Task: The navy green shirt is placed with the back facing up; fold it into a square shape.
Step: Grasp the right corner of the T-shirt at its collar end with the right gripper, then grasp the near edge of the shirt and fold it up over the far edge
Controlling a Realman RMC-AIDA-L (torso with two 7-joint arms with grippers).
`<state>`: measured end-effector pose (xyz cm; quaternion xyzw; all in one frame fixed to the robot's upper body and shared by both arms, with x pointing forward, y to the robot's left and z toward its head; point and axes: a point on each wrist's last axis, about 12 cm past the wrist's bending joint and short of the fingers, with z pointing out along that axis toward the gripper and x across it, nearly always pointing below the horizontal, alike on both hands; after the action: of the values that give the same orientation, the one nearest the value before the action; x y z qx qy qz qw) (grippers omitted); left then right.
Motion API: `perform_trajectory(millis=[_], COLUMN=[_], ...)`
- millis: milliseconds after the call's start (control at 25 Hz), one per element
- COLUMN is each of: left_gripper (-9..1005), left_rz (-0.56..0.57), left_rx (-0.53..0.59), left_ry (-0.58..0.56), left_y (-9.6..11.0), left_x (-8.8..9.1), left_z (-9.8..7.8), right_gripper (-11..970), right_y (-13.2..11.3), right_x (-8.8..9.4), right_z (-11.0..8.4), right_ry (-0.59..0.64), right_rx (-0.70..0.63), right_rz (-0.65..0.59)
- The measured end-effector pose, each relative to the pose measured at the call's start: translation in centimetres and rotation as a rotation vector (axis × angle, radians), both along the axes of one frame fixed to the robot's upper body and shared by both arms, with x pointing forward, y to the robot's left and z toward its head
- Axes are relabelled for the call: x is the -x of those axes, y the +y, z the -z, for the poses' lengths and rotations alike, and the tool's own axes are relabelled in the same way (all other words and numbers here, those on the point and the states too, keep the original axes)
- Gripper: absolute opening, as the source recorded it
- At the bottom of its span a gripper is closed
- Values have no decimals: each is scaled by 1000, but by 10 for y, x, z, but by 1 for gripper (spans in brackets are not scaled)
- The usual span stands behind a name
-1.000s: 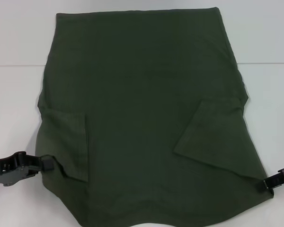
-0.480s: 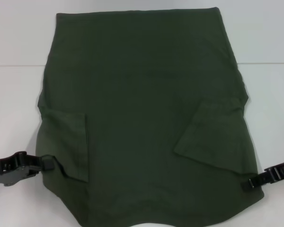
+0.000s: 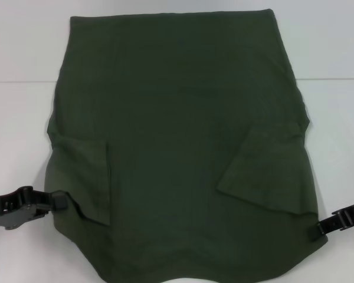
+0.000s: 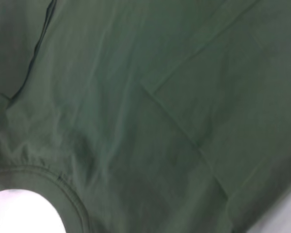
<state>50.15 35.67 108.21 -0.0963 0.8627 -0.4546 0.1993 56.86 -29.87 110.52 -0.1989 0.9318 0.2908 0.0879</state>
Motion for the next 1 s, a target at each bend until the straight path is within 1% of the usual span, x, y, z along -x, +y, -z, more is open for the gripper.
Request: perform_trajectory(millis=[40, 280, 480, 640, 760, 960, 1000], left_gripper=[26, 26, 26, 27, 27, 27, 27], left_rz=[0, 7, 56, 134, 173, 194, 194], left_rx=[0, 0, 3, -5, -14, -10, -10], left_ry=[0, -3, -19, -15, 11, 42, 42], left_y=[0, 0, -2, -1, 2, 9, 9], left_x=[0, 0, 3, 11, 22, 45, 45], left_z=[0, 0, -3, -8, -10, -10, -10], right_gripper=[308, 180, 73, 34, 15, 14, 14], right_y=[-1, -4, -5, -13, -21, -29, -29], right_x=[0, 1, 3, 8, 13, 28, 32], right_z=[0, 0, 0, -5, -8, -7, -6], right_ry=[0, 1, 5, 16, 34, 89, 103], right_rx=[0, -2, -13, -44, -52, -74, -82], right_rz=[3, 14, 9, 2, 0, -25, -38])
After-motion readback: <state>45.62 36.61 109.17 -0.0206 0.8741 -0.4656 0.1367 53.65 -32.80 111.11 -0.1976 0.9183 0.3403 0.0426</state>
